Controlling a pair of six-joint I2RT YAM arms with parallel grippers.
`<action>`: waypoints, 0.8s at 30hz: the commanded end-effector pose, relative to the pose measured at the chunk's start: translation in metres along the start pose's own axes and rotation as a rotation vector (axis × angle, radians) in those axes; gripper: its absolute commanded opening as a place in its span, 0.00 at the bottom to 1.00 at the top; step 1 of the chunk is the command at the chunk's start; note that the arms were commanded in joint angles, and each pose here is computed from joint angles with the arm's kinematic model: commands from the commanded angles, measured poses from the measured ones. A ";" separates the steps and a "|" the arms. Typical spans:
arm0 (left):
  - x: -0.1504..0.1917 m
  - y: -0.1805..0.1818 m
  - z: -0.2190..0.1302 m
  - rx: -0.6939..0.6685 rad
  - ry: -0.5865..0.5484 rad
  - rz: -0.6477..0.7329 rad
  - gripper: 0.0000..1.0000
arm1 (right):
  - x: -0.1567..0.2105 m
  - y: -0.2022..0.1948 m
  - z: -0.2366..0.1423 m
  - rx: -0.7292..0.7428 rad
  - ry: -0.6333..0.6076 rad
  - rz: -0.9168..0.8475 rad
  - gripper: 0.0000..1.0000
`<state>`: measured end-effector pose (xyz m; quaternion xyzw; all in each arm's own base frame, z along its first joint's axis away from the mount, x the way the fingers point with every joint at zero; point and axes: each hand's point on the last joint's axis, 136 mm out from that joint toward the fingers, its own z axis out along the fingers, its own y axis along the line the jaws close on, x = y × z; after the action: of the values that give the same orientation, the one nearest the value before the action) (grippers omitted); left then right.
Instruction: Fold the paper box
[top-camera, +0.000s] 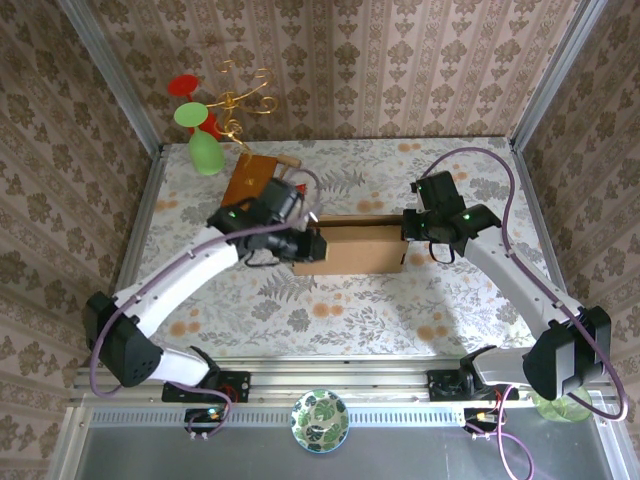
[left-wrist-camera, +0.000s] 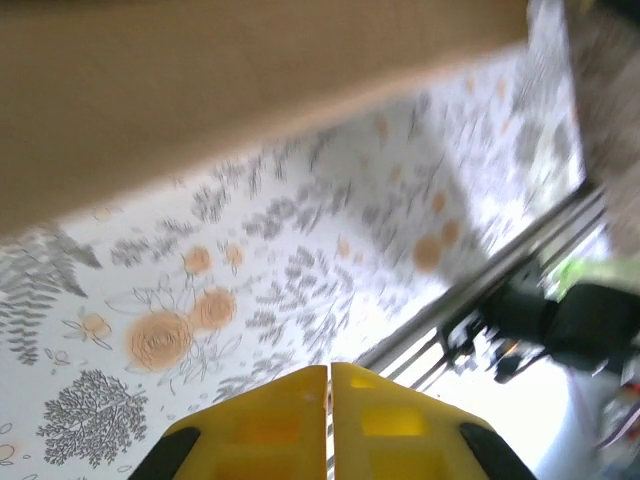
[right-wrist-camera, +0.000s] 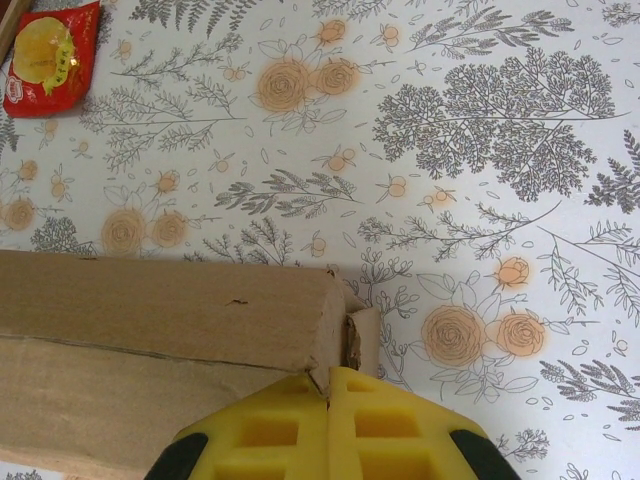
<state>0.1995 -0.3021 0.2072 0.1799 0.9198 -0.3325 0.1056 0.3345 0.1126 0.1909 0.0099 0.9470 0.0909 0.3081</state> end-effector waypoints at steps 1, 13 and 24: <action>0.000 0.007 0.018 -0.047 -0.081 0.111 0.10 | 0.013 -0.004 0.001 0.031 0.067 0.005 0.00; -0.063 0.011 0.063 -0.069 -0.305 0.006 0.13 | 0.017 -0.003 0.001 0.020 0.085 -0.016 0.00; -0.096 0.008 0.078 -0.076 -0.382 -0.021 0.18 | 0.019 -0.003 0.002 0.018 0.092 -0.008 0.00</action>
<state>0.2820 -0.3541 0.1533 0.1119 0.9147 -0.2963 0.2512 0.3330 0.1127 0.1906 0.0077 0.9483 0.0906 0.3041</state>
